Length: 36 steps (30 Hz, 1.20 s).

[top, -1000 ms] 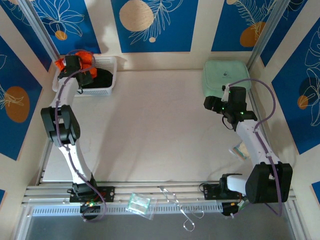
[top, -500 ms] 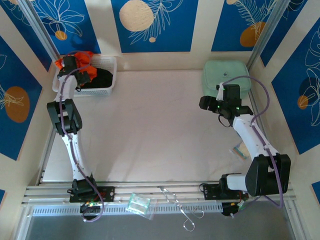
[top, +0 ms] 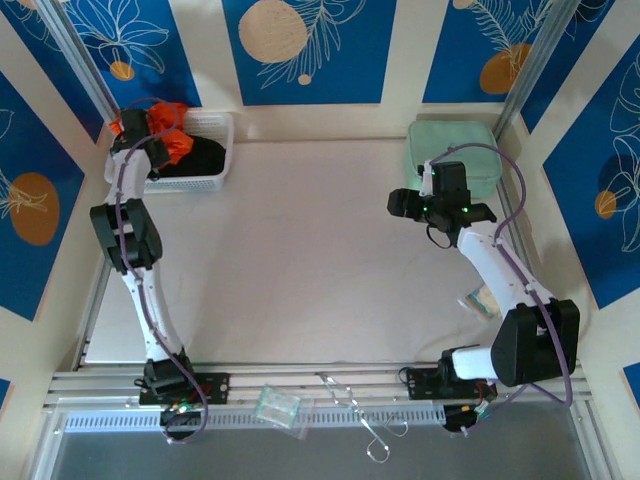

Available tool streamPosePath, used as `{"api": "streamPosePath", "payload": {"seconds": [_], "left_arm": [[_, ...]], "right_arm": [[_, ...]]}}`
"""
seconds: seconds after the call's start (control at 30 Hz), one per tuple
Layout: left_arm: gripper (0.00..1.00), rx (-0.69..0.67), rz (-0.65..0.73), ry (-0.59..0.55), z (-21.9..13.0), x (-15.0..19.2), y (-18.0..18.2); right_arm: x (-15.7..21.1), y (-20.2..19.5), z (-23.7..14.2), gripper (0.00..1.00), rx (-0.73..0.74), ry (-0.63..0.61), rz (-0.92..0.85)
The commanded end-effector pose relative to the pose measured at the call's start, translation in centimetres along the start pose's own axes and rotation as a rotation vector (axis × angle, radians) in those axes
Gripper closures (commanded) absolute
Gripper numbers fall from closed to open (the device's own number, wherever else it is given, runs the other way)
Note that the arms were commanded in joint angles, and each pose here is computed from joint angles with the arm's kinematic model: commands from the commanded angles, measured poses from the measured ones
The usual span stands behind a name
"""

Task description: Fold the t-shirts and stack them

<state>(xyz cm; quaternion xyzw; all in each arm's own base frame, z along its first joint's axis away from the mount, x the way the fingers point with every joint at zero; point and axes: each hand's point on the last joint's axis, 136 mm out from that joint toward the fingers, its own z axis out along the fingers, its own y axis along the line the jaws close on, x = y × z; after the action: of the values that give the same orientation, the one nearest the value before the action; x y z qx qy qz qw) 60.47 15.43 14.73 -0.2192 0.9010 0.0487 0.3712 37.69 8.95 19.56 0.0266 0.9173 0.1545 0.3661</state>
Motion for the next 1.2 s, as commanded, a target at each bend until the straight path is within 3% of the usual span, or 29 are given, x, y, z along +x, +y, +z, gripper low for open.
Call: {"api": "streamPosePath", "payload": {"seconds": [0.0,0.13,0.27,0.73,0.9,1.17], "left_arm": [[1.0,0.101,-0.025,-0.176,-9.8,-6.5,-1.7],[1.0,0.169,-0.019,-0.244,-16.9,-8.0,-3.6],[1.0,0.252,-0.005,-0.246,-23.1,-7.0,-5.8],[1.0,0.633,0.215,-0.146,-40.0,6.5,-15.5],[1.0,0.717,0.308,-0.059,-42.6,13.0,-17.4],[1.0,0.784,0.355,0.182,-38.9,26.9,-20.9]], "right_arm": [[-1.0,1.3,-1.3,0.26,-0.018,-0.036,-0.033],[-1.2,1.9,-2.1,0.26,-0.03,-0.056,-0.035],[-1.3,2.2,-2.8,0.26,-0.04,-0.077,-0.015],[-0.6,2.5,-6.3,0.25,-0.077,-0.129,0.011],[-0.2,2.4,-7.4,0.25,-0.089,-0.143,0.029],[0.2,1.7,-9.2,0.25,-0.058,-0.136,0.078]]}}
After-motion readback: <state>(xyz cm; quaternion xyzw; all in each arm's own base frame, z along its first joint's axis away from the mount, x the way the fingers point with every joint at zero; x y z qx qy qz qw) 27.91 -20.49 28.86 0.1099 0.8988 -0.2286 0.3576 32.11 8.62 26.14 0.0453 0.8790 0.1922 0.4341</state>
